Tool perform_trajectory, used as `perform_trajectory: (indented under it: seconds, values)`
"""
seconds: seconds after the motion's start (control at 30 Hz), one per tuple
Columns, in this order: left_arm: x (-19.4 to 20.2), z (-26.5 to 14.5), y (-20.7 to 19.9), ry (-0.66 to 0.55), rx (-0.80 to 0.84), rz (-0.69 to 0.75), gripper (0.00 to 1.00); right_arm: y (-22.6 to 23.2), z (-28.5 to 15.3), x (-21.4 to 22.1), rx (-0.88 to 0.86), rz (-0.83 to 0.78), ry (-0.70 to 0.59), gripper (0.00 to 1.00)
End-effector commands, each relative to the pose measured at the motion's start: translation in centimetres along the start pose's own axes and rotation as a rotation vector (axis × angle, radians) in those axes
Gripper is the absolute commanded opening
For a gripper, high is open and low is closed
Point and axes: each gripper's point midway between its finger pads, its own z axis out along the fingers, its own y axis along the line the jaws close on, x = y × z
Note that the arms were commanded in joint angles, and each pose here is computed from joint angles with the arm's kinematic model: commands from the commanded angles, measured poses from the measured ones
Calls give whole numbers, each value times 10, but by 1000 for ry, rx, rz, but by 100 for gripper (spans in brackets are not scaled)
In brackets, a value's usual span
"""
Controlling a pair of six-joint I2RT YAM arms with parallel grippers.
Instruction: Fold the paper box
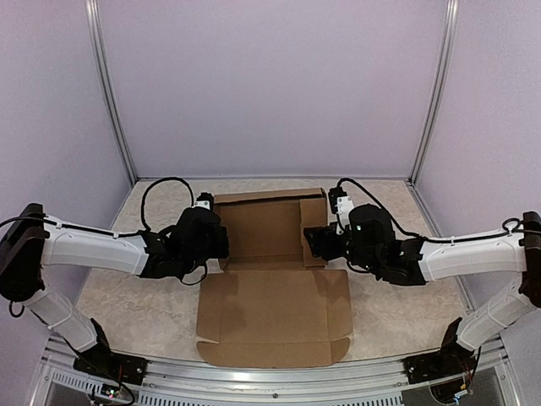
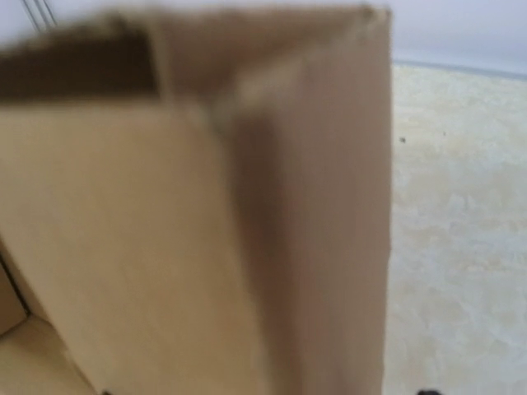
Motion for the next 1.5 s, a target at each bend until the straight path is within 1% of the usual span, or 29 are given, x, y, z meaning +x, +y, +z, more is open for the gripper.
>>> perform_trajectory:
  seconds: [0.0,0.23,0.5,0.67,0.83,1.07,1.17,1.3,1.4,1.47]
  values:
    - [-6,-2,-14,0,36,-61,0,-5,-6,22,-5,3,58,77]
    - [-5,-2,-19,5,47,-67,0,5,-12,21,-79,14,45,71]
    - [-3,0,-11,1,-6,-97,0,20,-12,16,-144,35,40,70]
    - [1,1,-9,7,-17,-94,0,20,-11,12,-106,26,29,71]
    - [0,0,-8,6,-16,-85,0,15,-9,7,-26,10,8,72]
    - [-2,1,-10,7,-18,-68,0,2,-5,5,83,1,-10,70]
    - [-4,1,-11,10,-17,-61,0,-1,-3,7,109,1,-15,66]
    - [-7,0,-14,11,-12,-60,0,-5,0,8,132,-6,-22,59]
    - [-7,0,-18,16,-8,-56,0,-7,1,8,146,-13,-27,52]
    - [-8,0,-20,18,-6,-52,0,-8,2,8,151,-18,-34,44]
